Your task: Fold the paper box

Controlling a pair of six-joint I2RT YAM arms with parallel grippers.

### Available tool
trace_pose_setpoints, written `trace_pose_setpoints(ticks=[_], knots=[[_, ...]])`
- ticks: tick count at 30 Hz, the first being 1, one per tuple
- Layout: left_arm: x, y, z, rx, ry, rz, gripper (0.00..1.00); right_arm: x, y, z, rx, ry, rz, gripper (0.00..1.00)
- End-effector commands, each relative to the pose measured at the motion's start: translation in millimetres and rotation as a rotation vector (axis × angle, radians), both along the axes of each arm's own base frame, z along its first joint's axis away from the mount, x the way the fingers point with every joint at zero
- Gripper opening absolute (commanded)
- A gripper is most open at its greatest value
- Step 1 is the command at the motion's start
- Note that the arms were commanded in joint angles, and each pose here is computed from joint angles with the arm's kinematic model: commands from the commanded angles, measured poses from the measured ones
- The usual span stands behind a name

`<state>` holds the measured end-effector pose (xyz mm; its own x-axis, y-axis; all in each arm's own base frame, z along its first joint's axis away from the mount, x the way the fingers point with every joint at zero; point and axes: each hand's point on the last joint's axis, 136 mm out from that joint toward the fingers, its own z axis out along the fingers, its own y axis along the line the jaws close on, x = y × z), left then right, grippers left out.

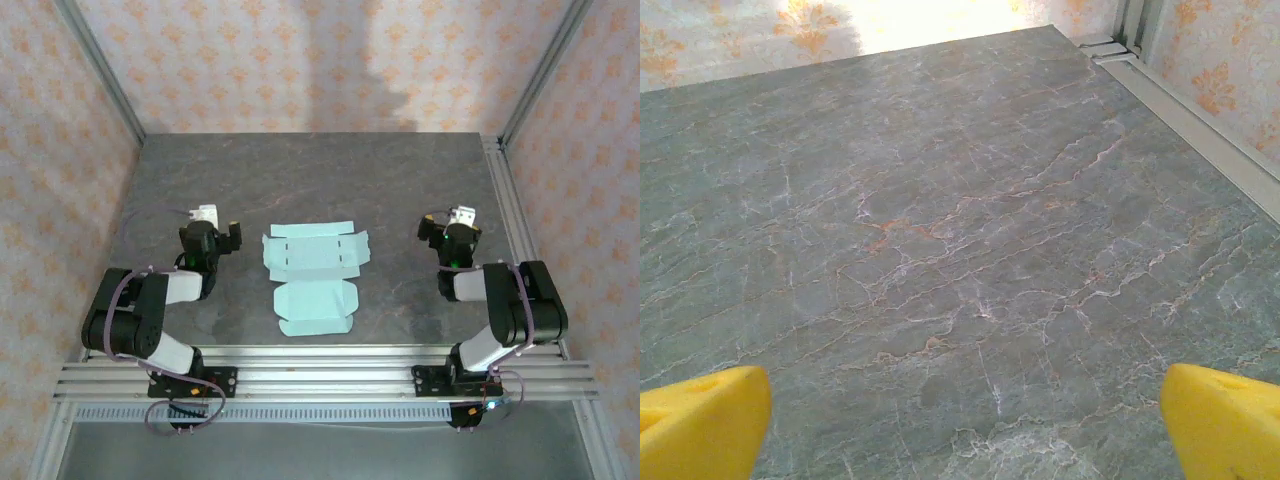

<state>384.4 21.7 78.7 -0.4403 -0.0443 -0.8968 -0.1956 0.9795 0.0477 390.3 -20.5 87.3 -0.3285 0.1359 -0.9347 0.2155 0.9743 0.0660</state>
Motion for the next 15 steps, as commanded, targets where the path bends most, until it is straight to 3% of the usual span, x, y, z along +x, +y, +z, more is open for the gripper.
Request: trace_pose_setpoints(ticks=[1, 15], knots=[[7.7, 6.9, 16.3, 0.021, -0.053, 0.030, 1.00, 4.1, 1.3, 5.9, -0.004, -0.020, 0.011, 0.99], [7.6, 6.8, 16.0, 0.021, -0.052, 0.030, 1.00, 4.6, 1.5, 5.0, -0.001, -0.014, 0.013, 0.99]])
